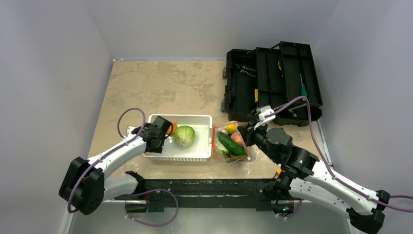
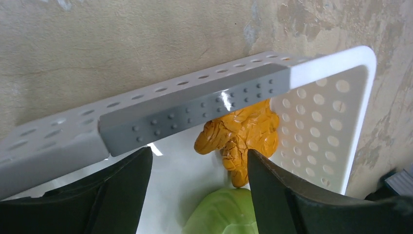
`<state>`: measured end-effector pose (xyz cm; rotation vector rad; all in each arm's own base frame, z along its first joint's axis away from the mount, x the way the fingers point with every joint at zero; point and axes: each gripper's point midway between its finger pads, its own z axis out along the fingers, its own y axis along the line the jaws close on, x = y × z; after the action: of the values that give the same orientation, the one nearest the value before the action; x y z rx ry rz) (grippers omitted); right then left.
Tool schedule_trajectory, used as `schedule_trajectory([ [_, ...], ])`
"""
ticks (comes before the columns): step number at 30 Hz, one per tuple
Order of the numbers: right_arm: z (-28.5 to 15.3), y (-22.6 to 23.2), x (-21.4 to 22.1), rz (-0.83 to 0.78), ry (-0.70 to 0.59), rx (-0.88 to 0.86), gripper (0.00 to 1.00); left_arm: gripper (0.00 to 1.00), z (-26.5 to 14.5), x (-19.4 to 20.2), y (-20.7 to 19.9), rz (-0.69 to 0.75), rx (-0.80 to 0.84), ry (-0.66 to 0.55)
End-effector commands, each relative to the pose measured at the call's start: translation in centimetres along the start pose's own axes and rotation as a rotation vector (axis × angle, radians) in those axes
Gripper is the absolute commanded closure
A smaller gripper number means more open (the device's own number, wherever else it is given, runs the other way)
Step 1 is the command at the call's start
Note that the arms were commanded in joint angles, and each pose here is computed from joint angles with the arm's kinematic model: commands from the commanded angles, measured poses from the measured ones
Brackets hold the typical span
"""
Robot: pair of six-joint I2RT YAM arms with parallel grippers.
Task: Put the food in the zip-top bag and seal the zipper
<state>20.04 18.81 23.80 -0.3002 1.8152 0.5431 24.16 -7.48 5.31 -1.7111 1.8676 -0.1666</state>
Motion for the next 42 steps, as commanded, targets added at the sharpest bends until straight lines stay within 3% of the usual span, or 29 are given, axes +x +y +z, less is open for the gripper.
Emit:
schedule_trajectory([
  [1, -0.1, 0.6, -2.0, 0.033, -0.057, -0.013, 1.00, 0.27, 0.9, 0.3, -1.7, -0.098, 0.053, -0.009],
  [7, 0.0, 0.7, -1.6, 0.034, -0.046, -0.019, 1.00, 0.30, 1.6, -0.2, -3.1, -0.127, 0.129, -0.057],
  [10, 0.1, 0.7, -1.7, 0.033, -0.047, -0.018, 1.00, 0.55, 1.7, -0.8, -3.8, -0.104, 0.160, -0.099],
  [21, -0.2, 0.8, -2.2, 0.032, -0.052, -0.020, 1.00, 0.58, 2.5, -1.0, -2.9, -0.069, 0.111, -0.138],
  [32, -0.3, 0.6, -2.6, 0.027, -0.062, -0.012, 1.00, 0.99, 1.5, -1.4, -4.4, -0.044, 0.176, -0.135],
  [42, -0.5, 0.7, -2.2, 0.043, -0.055, -0.024, 1.00, 1.00, -1.3, -2.0, -3.9, -0.055, 0.191, -0.067],
])
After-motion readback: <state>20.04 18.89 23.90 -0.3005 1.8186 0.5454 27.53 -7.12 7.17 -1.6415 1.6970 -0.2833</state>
